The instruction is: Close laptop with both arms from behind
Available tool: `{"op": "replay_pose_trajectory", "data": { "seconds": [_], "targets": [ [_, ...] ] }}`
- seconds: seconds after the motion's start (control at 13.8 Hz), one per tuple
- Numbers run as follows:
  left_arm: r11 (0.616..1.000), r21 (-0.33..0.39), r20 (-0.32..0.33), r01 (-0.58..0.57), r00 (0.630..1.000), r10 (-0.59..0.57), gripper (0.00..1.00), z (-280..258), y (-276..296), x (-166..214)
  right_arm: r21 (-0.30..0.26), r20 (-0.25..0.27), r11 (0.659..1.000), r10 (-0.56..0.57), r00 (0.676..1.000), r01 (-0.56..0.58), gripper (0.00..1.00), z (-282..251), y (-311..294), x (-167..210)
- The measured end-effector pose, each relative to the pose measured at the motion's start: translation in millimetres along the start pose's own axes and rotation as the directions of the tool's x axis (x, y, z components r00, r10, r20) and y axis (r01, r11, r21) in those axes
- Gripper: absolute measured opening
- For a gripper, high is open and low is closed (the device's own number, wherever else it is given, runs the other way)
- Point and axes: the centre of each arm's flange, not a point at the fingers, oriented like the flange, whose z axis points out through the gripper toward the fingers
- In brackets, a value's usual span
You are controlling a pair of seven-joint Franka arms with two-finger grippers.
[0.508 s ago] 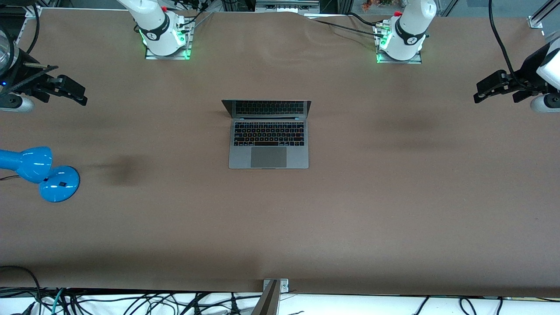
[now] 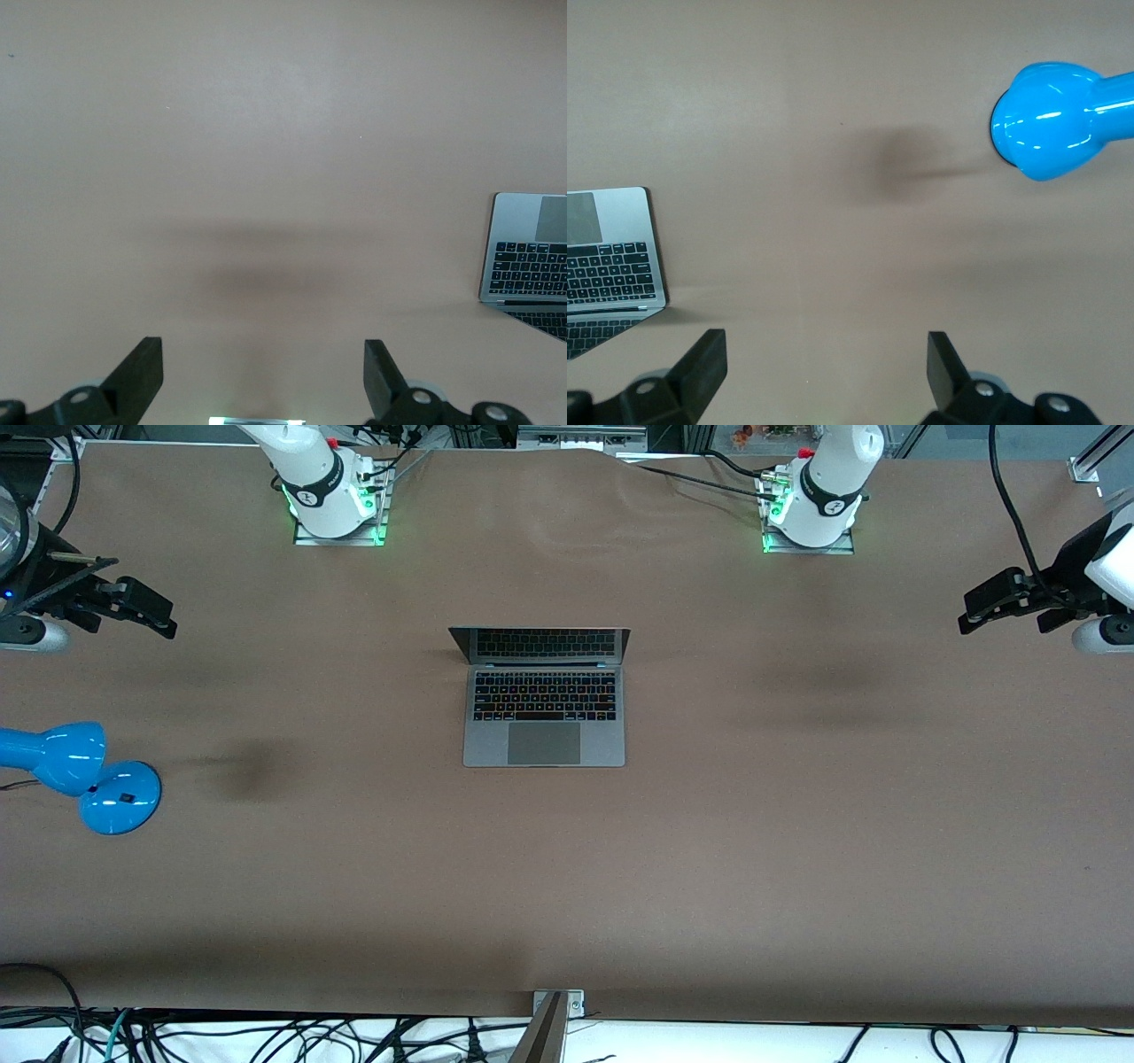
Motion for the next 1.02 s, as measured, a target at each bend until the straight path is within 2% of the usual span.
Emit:
{"op": "replay_pose_trajectory", "data": {
  "seconds": [0.58,1.02],
  "targets": [
    [1.000,0.002,0.019,-0.011,1.000,0.011,1.00,8,6,0,0.000,0.003,1.000,0.000,1.000,0.000,1.00,0,0,0],
    [0.998,0.011,0.051,-0.054,0.997,0.054,1.00,21,42,-9,0.000,0.007,1.000,0.000,1.000,0.000,1.00,1,0,-1]
  ]
}}
